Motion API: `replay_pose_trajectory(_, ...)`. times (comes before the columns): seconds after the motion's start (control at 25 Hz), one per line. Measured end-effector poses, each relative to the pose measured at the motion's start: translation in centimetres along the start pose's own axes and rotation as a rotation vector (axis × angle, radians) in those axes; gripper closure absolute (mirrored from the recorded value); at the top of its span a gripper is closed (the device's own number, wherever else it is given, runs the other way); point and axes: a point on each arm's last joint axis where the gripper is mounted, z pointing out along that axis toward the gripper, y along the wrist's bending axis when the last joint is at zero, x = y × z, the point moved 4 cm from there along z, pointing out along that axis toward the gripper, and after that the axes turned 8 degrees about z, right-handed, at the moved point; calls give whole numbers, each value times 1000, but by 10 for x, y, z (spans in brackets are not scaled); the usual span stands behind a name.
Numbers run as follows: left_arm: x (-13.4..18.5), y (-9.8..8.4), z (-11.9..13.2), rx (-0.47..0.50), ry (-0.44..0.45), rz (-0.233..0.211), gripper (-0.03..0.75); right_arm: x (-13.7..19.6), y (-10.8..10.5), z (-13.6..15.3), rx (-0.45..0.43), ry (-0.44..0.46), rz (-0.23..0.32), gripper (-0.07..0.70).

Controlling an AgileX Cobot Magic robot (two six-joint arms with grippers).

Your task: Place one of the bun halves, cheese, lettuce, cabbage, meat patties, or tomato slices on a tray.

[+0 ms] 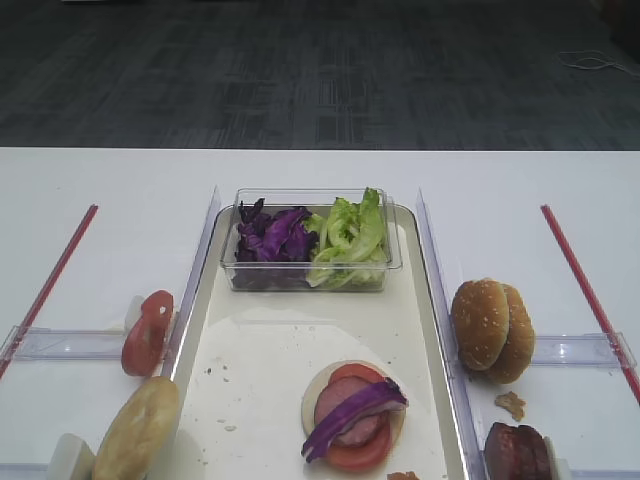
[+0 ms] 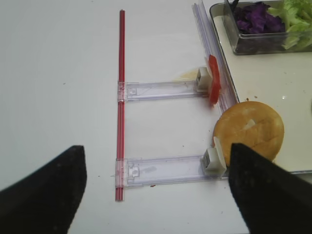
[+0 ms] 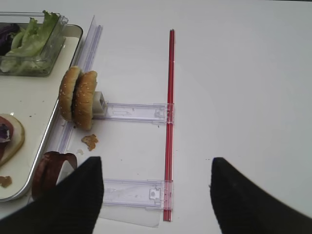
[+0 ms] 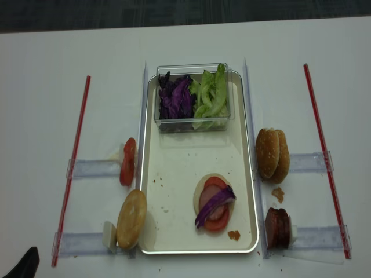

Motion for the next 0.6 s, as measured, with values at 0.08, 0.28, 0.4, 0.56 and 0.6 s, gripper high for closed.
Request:
replay_pose_trajectory(0.08, 0, 0, 0, 0, 0, 0, 160, 0, 0, 0, 0, 0, 0, 142)
replay_pose_trajectory(0.28, 0, 0, 0, 0, 0, 0, 160, 0, 0, 0, 0, 0, 0, 142)
replay_pose_trajectory(0.4, 0, 0, 0, 0, 0, 0, 160, 0, 0, 0, 0, 0, 0, 142)
replay_pose_trajectory(0.56, 0, 0, 0, 0, 0, 0, 160, 0, 0, 0, 0, 0, 0, 142)
replay_pose_trajectory(0.6, 0, 0, 0, 0, 0, 0, 160, 0, 0, 0, 0, 0, 0, 142)
